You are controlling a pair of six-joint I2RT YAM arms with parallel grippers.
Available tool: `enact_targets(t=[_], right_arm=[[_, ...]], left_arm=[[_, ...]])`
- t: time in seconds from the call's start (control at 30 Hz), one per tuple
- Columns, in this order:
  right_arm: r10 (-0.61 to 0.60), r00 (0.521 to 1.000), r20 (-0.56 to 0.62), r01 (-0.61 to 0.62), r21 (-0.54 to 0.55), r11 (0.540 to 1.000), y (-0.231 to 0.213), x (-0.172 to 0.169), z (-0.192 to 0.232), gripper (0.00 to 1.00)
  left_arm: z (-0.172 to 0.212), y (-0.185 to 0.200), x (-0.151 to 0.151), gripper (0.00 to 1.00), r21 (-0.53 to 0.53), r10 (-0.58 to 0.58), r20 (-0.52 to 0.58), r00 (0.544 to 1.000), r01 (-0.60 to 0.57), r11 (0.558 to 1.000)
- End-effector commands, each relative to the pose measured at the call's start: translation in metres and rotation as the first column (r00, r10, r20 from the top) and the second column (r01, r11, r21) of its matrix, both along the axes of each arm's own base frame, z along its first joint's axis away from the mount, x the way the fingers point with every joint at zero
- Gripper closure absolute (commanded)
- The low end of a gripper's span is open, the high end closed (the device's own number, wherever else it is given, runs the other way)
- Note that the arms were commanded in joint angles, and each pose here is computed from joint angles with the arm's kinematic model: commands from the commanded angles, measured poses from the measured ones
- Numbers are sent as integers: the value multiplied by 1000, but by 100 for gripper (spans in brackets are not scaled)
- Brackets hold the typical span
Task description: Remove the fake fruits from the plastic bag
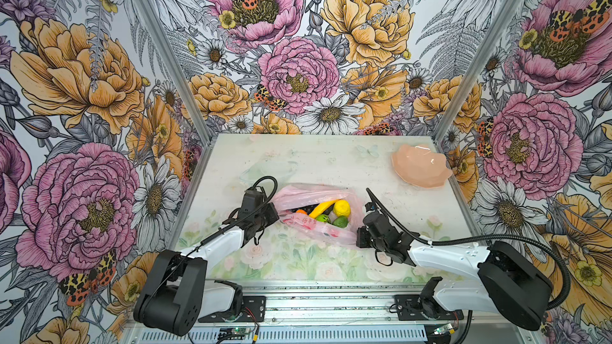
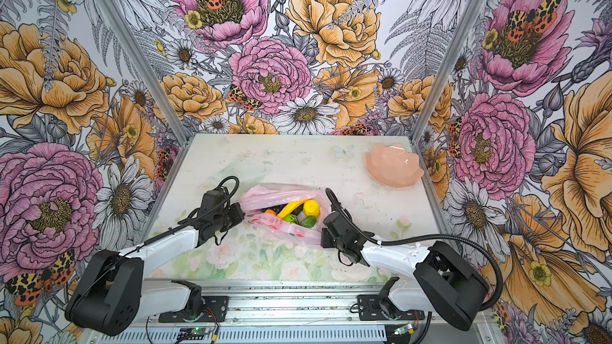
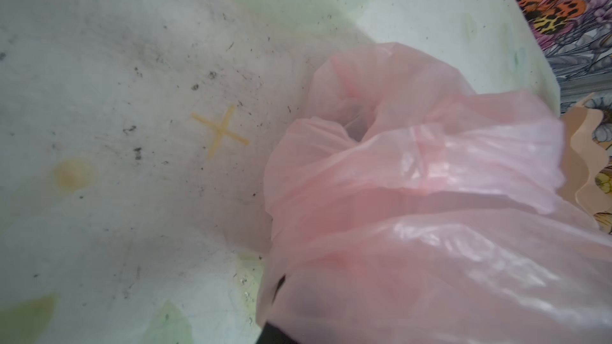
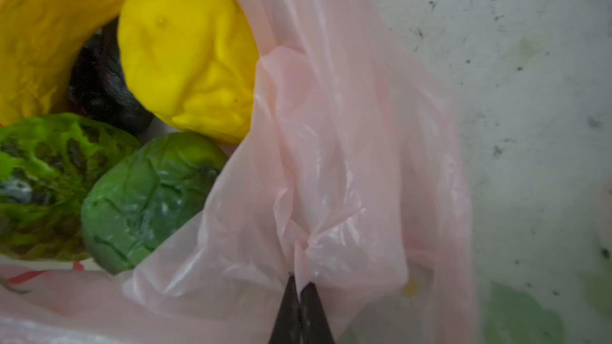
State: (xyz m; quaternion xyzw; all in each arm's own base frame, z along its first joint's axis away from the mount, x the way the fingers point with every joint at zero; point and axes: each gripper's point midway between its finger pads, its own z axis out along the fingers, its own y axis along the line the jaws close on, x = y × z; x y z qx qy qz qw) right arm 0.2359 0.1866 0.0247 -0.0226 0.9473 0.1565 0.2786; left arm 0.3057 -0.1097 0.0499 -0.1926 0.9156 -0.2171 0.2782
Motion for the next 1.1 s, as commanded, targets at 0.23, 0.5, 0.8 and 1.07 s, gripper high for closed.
enact_targets(t=[0.23,0.5,0.8,1.07], right_arm=[[-151,987,52,155,-71,985,-36,49,-5,100],[-145,977,156,151,-25,988,-30,109,19,100],[-31,978,207,19,61,998,10,152,49,100],[2,975,222,-11,39,999,10,153,57,100]], left_arm=[[-31,19,12,100,109,84,-97,992,-73,991],[-23,41,31,100,64,170,-55,984,-167,984],[22,33,30,54,156,106,49,993,-112,981],[79,9,7,20,488,-46,188,981,-52,871]])
